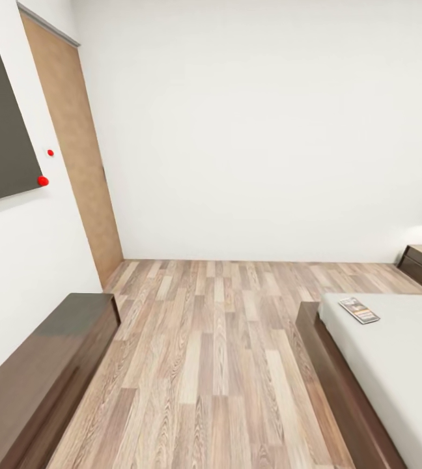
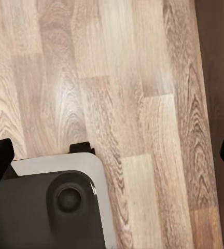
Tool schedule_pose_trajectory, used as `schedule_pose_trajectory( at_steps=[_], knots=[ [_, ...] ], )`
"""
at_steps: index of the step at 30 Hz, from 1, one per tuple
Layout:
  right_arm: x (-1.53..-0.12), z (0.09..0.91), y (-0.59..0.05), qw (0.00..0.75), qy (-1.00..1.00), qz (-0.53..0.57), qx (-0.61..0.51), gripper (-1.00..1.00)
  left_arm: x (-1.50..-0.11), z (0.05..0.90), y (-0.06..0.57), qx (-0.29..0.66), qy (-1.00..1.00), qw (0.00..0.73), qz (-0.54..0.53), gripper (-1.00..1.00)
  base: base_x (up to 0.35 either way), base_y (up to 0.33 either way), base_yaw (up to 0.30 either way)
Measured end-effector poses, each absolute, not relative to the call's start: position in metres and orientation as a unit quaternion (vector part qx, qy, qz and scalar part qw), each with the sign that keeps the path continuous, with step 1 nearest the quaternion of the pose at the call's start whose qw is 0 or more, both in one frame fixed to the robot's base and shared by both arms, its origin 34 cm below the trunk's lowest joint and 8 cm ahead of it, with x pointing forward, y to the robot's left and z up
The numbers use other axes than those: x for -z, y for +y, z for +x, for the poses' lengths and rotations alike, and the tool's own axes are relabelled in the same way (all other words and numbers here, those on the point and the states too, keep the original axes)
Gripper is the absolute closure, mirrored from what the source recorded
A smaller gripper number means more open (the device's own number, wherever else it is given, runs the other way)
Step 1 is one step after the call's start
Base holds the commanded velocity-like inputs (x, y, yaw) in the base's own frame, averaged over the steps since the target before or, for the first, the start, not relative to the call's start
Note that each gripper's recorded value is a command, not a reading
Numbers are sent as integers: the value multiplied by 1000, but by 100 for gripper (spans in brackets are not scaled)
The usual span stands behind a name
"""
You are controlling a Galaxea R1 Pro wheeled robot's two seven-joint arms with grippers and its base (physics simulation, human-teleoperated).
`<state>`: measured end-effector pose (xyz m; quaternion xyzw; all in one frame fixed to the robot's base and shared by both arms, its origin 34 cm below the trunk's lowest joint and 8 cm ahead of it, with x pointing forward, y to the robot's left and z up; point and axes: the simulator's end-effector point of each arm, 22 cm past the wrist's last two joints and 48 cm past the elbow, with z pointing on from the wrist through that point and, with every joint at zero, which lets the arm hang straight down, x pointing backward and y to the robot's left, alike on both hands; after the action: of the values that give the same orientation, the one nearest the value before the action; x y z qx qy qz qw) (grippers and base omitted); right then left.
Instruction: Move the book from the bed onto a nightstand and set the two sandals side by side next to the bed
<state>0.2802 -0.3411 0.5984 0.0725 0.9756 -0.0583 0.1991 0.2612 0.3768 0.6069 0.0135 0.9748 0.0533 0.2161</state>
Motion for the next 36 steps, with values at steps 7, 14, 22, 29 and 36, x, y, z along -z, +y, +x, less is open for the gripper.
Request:
schedule_pose_trajectory(
  at_steps=[7, 14, 22, 29, 36],
  knots=[
    [-598, 280, -341, 199, 976, 72, 58, -100, -607, 261, 377, -53, 975, 216, 13, -100, 202, 0, 108],
    [-598, 280, -341, 199, 976, 73, 58, -100, -607, 261, 377, -53, 975, 216, 13, -100, 199, 0, 32],
    [-598, 280, -341, 199, 975, 73, 58, -100, -607, 261, 377, -53, 975, 216, 14, -100, 197, 0, 9],
    [-598, 280, -342, 199, 975, 73, 59, -100, -607, 261, 377, -53, 975, 216, 14, -100, 195, 0, 3],
    [-599, 280, -342, 199, 975, 73, 59, -100, -607, 261, 377, -54, 975, 216, 14, -100, 195, 0, 1]
  ],
)
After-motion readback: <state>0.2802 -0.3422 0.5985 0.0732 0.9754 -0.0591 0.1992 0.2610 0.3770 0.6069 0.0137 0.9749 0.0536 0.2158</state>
